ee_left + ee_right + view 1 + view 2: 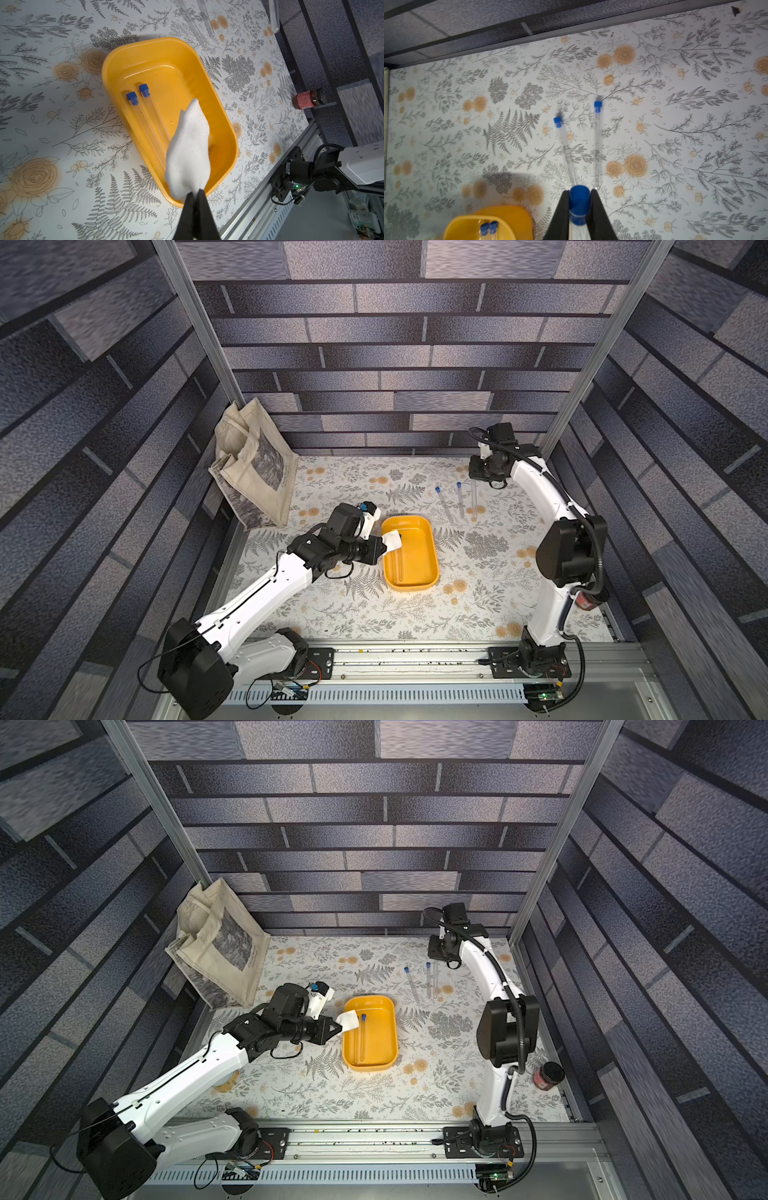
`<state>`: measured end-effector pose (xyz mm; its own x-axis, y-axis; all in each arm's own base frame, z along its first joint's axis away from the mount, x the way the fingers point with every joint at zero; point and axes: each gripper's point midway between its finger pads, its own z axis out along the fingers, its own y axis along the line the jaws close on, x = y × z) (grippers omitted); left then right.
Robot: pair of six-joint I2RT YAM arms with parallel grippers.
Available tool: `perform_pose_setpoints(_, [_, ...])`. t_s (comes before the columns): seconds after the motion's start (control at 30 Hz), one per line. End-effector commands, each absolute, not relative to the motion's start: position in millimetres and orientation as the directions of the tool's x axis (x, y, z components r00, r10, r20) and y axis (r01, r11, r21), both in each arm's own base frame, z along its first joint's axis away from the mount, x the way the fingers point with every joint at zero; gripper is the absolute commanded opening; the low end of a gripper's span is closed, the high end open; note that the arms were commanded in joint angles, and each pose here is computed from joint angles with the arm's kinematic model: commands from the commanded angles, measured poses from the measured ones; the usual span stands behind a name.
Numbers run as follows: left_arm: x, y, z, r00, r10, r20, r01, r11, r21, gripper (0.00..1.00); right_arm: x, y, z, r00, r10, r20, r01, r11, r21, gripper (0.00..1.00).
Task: Wipe the exteriors of test tubes
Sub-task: Pick up the test tube at the center of the board, then wipe the dirt from the test tube.
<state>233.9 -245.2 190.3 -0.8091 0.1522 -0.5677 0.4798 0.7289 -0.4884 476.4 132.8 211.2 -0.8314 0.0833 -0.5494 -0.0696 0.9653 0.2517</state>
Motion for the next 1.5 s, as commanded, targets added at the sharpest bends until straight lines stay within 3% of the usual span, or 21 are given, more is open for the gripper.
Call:
perform_pose_setpoints(0.0, [238,-267,211,-0.766,0.156,-0.623,0.533,0.697,-0.481,0.01,449,173,225,-0.817,0.072,-0.572,-0.142,0.936,0.321,0.07])
perform_pose_setpoints(0.3, [221,-318,212,-0.721,0.233,-0.653,0.643,0.576,-0.505,0.01,379,250,229,-0.819,0.099,-0.565,-0.264,0.809,0.525,0.07])
perform_pose_setpoints(0.5, [208,-337,212,-0.697,0.253,-0.671,0.689,0.496,-0.529,0.01,356,265,219,-0.824,0.153,-0.545,-0.268,0.743,0.613,0.08])
perform_pose_setpoints(0.67, [208,-340,199,-0.709,0.275,-0.649,0.68,0.508,-0.528,0.0,340,266,217,-0.831,0.174,-0.528,-0.268,0.707,0.655,0.08])
perform_pose_setpoints(1.03, [213,-340,172,-0.728,0.301,-0.616,0.661,0.544,-0.517,0.0,315,249,208,-0.826,0.157,-0.541,-0.275,0.726,0.631,0.09])
perform_pose_setpoints(1.47, [227,-339,172,-0.729,0.307,-0.612,0.655,0.572,-0.494,0.0,294,252,201,-0.713,0.051,-0.699,-0.442,0.741,0.506,0.12])
